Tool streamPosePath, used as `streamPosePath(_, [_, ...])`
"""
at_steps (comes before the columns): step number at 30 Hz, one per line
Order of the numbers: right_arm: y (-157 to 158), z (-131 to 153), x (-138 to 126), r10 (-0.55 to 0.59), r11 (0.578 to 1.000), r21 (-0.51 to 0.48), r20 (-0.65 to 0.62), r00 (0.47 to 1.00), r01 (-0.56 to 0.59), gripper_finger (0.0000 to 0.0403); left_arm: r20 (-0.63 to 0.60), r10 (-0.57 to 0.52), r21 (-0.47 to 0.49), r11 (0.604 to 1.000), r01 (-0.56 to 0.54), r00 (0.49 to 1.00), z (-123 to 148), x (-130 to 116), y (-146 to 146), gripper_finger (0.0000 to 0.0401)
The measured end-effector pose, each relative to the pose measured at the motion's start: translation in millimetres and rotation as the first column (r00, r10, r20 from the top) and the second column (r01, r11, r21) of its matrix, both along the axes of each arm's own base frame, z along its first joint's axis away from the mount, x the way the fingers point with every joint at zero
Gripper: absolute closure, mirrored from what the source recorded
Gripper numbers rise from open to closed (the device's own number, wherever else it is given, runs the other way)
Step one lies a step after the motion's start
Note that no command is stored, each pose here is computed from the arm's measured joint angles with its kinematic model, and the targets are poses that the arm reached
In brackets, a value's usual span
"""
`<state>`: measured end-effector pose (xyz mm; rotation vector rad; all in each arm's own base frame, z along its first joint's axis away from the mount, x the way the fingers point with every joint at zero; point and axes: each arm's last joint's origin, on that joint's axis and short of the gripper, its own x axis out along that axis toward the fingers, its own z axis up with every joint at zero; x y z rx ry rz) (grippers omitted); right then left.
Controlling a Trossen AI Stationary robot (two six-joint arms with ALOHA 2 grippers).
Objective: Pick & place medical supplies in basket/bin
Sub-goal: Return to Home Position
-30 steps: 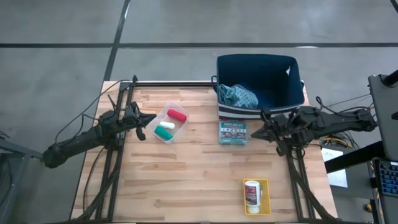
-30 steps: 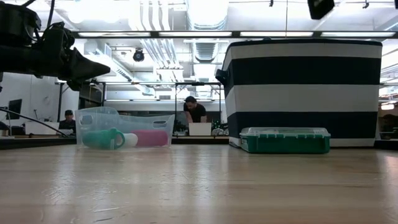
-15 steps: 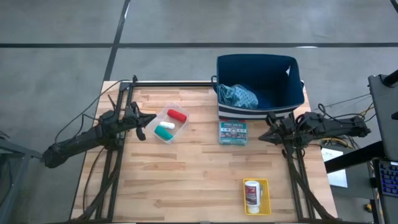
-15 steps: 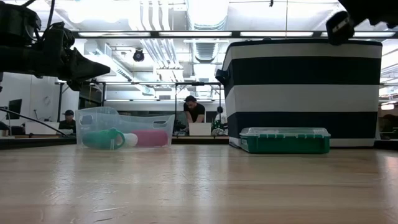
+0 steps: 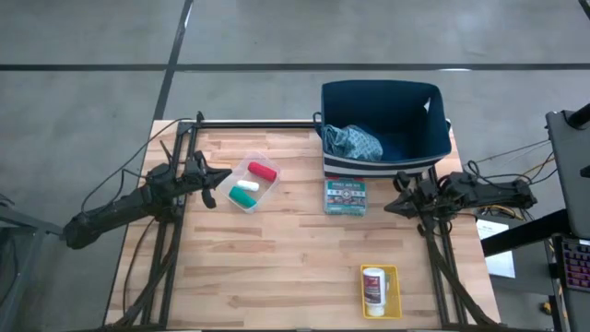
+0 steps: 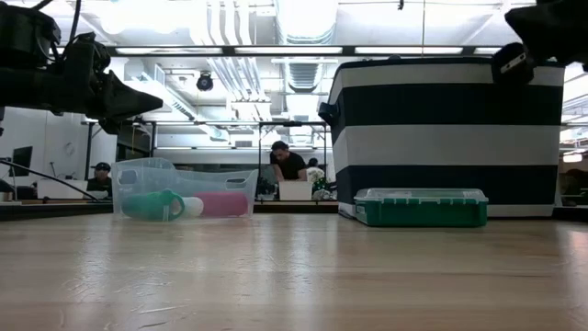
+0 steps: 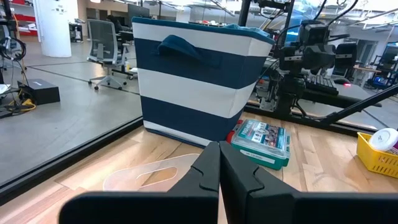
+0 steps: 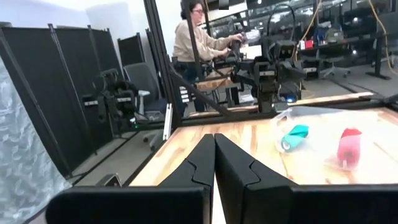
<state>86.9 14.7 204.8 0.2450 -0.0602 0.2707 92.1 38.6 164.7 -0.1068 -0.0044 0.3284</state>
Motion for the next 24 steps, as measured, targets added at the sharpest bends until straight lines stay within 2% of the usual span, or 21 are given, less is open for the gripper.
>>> streamPosePath(17, [0.6,-31.5,7.1,-0.007,1.0,-0.007,-0.081,0.997,0.007,0.0394,-0.004,0.0,-0.002,1.0,0.0,1.0,-0.3,0.3,0.1,0.0398])
streamPosePath(24, [0.7,-34.1,7.8,-0.01,0.999,-0.033,-0.085,0.996,0.007,0.0394,-0.005,0.0,-0.002,1.0,0.0,1.0,-0.4,0.3,0.1,0.0398])
